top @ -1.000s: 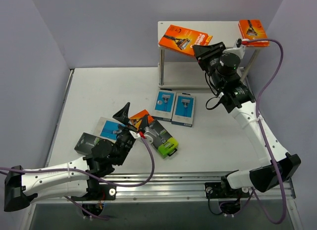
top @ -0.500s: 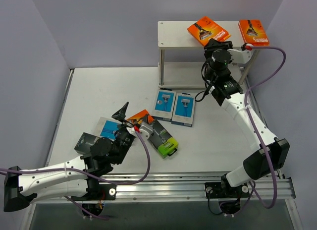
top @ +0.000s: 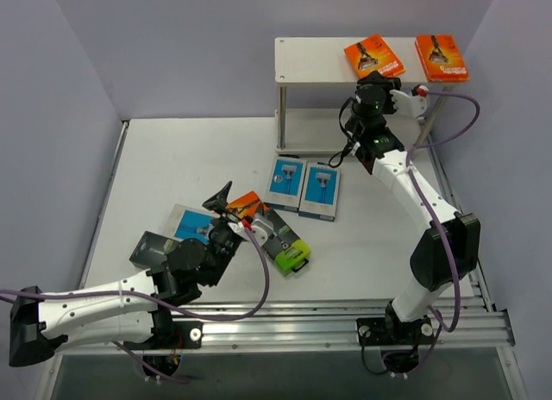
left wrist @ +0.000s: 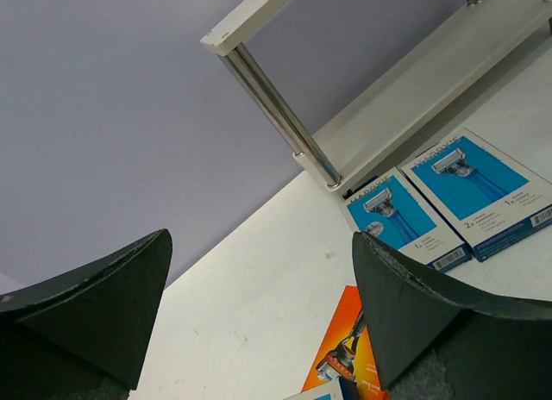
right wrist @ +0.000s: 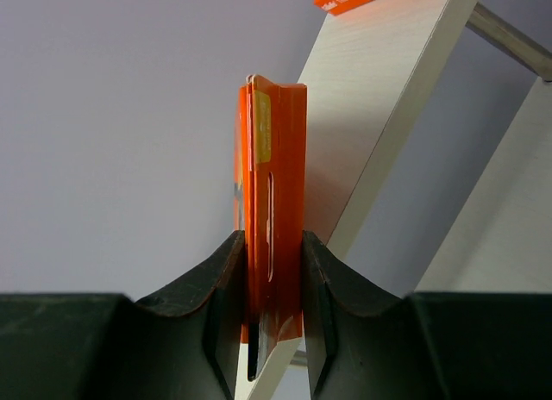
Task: Place and organize the shaving razors onto the shelf
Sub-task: Place the shaving razor onto shelf
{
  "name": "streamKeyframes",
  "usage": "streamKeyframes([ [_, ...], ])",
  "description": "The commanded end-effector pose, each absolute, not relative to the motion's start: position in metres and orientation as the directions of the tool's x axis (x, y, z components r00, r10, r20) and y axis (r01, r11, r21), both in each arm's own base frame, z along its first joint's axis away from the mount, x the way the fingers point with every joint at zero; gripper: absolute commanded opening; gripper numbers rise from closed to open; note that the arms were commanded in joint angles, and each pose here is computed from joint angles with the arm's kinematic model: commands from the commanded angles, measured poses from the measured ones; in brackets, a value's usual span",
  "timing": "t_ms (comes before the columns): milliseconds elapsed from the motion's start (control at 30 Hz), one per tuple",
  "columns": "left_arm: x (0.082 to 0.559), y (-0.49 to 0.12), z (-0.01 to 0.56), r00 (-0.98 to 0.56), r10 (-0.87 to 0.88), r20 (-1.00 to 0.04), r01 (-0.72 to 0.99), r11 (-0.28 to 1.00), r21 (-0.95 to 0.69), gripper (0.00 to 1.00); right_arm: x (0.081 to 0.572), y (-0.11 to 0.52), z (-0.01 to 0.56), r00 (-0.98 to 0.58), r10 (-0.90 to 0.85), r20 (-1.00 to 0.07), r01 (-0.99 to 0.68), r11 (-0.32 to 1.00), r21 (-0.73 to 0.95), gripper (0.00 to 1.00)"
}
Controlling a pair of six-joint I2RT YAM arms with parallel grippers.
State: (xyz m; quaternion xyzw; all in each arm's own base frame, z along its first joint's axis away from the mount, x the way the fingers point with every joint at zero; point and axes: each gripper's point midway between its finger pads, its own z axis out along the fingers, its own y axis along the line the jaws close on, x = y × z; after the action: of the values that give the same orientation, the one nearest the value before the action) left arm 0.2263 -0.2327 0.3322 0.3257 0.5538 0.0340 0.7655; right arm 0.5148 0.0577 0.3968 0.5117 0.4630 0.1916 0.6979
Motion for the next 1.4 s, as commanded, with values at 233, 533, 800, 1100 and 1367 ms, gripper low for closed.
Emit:
streamKeyframes([
  [233,0.229,-0.253,0.33,0.378,0.406,-0.832,0.344,0.773,0.533,0.94,0.509,0.008,0.42,0.68,0.691,-0.245,0.093,0.25,0.964,0.03],
  [533,0.234,-0.265,0.314,0.356,0.455,-0.816,0.348,0.746,0.568,0.94,0.518,-0.003,0.403,0.69,0.686,-0.232,0.108,0.219,0.97,0.02],
  [800,0.237,-0.27,0.308,0.313,0.46,-0.831,0.369,0.747,0.553,0.94,0.523,-0.011,0.4,0.681,0.691,-0.242,0.114,0.226,0.967,0.22],
  [1100,0.237,-0.277,0.305,0.286,0.463,-0.839,0.397,0.739,0.544,0.94,0.523,-0.008,0.404,0.654,0.706,-0.273,0.131,0.25,0.959,0.48],
  [1367,0.236,-0.277,0.307,0.283,0.459,-0.842,0.406,0.739,0.538,0.94,0.526,0.006,0.399,0.553,0.746,-0.37,0.197,0.314,0.929,0.63],
])
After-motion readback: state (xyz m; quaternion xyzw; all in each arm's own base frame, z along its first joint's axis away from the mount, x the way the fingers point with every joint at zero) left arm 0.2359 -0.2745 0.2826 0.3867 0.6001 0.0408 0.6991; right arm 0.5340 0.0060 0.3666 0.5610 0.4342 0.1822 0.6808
